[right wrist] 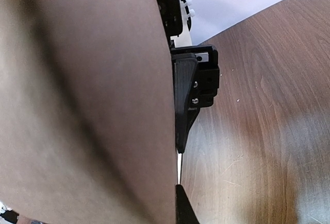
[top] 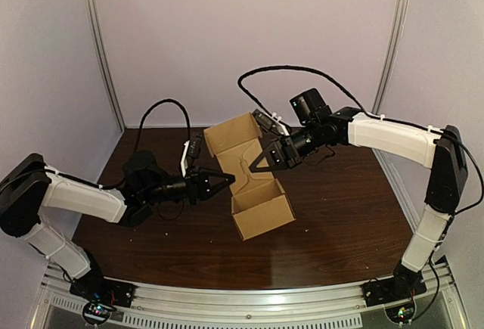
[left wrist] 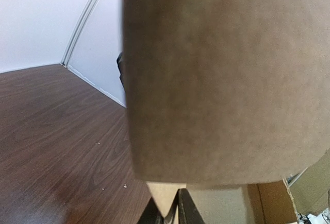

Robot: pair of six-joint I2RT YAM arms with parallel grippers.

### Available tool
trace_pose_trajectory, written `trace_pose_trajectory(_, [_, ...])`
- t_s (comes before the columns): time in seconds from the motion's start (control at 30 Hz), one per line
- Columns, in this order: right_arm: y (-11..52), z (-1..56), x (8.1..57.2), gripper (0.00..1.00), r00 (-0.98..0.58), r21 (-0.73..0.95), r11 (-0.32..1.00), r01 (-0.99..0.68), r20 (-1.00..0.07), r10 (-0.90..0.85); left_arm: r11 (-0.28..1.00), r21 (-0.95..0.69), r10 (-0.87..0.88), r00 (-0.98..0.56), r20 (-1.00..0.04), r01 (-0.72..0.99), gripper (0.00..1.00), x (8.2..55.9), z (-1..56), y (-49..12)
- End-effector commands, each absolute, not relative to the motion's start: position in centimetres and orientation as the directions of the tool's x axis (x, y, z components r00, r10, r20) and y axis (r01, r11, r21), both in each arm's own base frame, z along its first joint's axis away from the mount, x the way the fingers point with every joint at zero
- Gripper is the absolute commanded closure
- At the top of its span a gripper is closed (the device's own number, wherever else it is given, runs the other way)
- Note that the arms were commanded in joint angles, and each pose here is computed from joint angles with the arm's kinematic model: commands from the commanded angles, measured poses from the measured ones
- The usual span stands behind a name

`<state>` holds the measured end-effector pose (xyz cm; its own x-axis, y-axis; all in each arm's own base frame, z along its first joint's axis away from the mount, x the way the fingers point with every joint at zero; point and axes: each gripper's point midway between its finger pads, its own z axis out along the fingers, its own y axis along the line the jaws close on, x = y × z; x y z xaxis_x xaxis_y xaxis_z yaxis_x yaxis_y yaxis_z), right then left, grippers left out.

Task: Fold the paper box

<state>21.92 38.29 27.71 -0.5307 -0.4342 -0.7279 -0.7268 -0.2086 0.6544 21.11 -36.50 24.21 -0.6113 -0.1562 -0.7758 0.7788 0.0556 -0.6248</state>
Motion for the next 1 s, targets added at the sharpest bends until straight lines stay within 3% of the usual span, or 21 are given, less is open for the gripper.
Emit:
trace_pose_trajectory(0.0, [38.6, 28.7, 19.9, 1.00, -0.514, 0.651, -0.265, -0.711, -0.739, -0.436, 0.098, -0.559, -0.304, -0.510, -0.805, 0.824, 0.84, 22.3, 27.8, -35.4])
trace_pose_trajectory(0.17, [38.6, 28.6, 19.8, 1.00, -0.536, 0.674, -0.258, -0.692, -0.720, -0.441, 0.066, -0.538, -0.342, -0.487, -0.804, 0.841, 0.79, 22.4, 29.6, -35.5])
trace_pose_trajectory(0.37, [38.5, 28.8, 19.7, 1.00, -0.529, 0.665, -0.260, -0.700, -0.727, -0.437, 0.058, -0.541, -0.328, -0.496, -0.804, 0.839, 1.00, 22.6, 29.6, -36.1])
trace_pose_trajectory(0.43, [38.4, 28.8, 19.6, 1.00, -0.527, 0.663, -0.259, -0.702, -0.729, -0.438, 0.058, -0.540, -0.326, -0.495, -0.805, 0.840, 1.00, 22.6, 29.5, -36.1])
trace_pose_trajectory(0.67, [37.6, 29.3, 21.5, 0.72, -0.563, 0.677, -0.213, -0.704, -0.716, -0.413, 0.061, -0.533, -0.304, -0.493, -0.815, 0.844, 1.00, 22.1, 29.3, -35.9])
trace_pose_trajectory(0.7, [37.5, 29.4, 21.6, 0.75, -0.564, 0.676, -0.210, -0.706, -0.717, -0.409, 0.066, -0.532, -0.300, -0.492, -0.817, 0.844, 1.00, 22.1, 29.2, -35.9])
trace_pose_trajectory(0.77, [37.3, 29.2, 21.8, 0.96, -0.560, 0.668, -0.201, -0.717, -0.723, -0.406, 0.075, -0.528, -0.291, -0.488, -0.823, 0.846, 1.00, 22.0, 29.2, -35.8])
trace_pose_trajectory(0.8, [37.3, 28.9, 21.8, 1.00, -0.557, 0.663, -0.190, -0.724, -0.724, -0.407, 0.080, -0.527, -0.285, -0.488, -0.825, 0.846, 1.00, 22.0, 29.0, -35.8])
trace_pose_trajectory(0.87, [37.2, 28.4, 21.9, 1.00, -0.550, 0.654, -0.174, -0.736, -0.727, -0.411, 0.089, -0.523, -0.277, -0.484, -0.830, 0.847, 1.00, 22.0, 28.9, -35.8])
trace_pose_trajectory(0.97, [37.0, 27.9, 22.0, 0.84, -0.525, 0.628, -0.144, -0.765, -0.737, -0.426, 0.116, -0.515, -0.244, -0.478, -0.844, 0.849, 1.00, 22.1, 28.0, -35.9])
